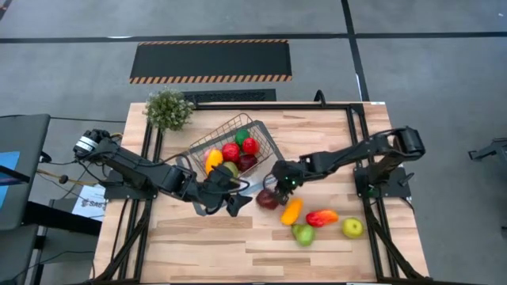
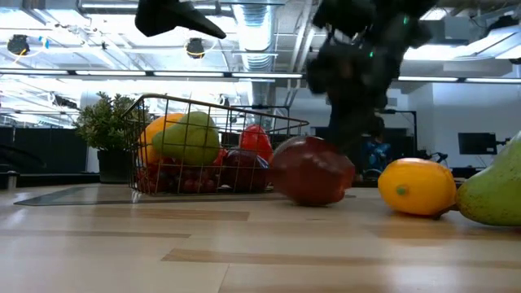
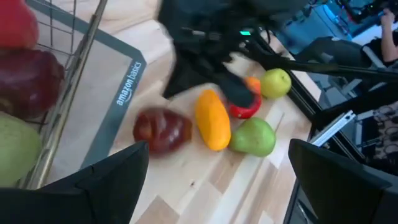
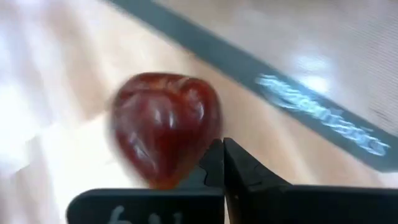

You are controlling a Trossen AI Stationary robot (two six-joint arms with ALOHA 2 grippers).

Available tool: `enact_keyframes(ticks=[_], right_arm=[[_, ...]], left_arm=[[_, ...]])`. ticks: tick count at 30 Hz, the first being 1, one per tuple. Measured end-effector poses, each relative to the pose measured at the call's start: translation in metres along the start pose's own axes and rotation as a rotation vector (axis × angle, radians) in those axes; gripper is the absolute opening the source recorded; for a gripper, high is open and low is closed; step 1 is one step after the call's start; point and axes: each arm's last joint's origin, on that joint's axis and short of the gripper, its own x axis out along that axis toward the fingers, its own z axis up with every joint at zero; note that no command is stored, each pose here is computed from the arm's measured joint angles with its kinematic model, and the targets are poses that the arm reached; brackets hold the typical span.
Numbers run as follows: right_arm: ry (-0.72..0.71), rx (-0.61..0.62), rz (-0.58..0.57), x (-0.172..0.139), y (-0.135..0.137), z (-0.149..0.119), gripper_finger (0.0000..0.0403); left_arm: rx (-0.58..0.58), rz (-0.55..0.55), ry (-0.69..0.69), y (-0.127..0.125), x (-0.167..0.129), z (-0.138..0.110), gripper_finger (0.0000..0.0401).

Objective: Build produce basket
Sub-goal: Put the dark red apple into the gold wire basket

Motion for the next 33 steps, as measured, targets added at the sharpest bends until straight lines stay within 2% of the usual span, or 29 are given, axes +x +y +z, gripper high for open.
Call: enact_keyframes(ticks=[4,7,11,15,19,22,25,27,32,33], right_arm=[[-0.040,-0.084,0.070,-0.019,0.024,-0.002,0.0016],[-0.084,-0.050,0.052,-0.039,0.029,0.000,0.0018],[-0.128,0.014,0.067,-0.077,0.028,-0.001,0.0019],[-0.154,0.004,0.121,-0.117,0.032,-0.013,0.0016],[-0.193,-0.013,0.132,-0.143,0.034,-0.027,0.0017],[-0.204,0.001,0.125,-0.152,0.037,-0.036,0.0019],[-0.212,0.016,0.103,-0.156,0.039,-0.043,0.0020],[-0.187,0.021,0.065,-0.155,0.037,-0.050,0.0019],[-0.130,0.028,0.023,-0.147,0.040,-0.058,0.0016],[-0.120,0.031,0.016,-0.145,0.041,-0.060,0.0016]], left_arm=[[0.008,0.028,-0.013,0.002,0.000,0.000,0.0371],[0.017,0.033,-0.024,0.002,0.000,0.000,0.0371],[0.114,0.022,-0.009,0.001,-0.001,-0.002,0.0371],[0.194,0.016,0.005,-0.001,0.005,-0.006,0.0371],[0.334,-0.044,0.085,-0.006,0.030,-0.023,0.0371],[0.467,-0.130,0.199,-0.011,0.052,-0.043,0.0371],[0.547,-0.135,0.277,-0.010,0.069,-0.057,0.0371],[0.616,-0.135,0.280,-0.008,0.078,-0.062,0.0371],[0.746,-0.235,0.247,-0.014,0.094,-0.067,0.0371],[0.781,-0.219,0.269,-0.010,0.098,-0.071,0.0371]])
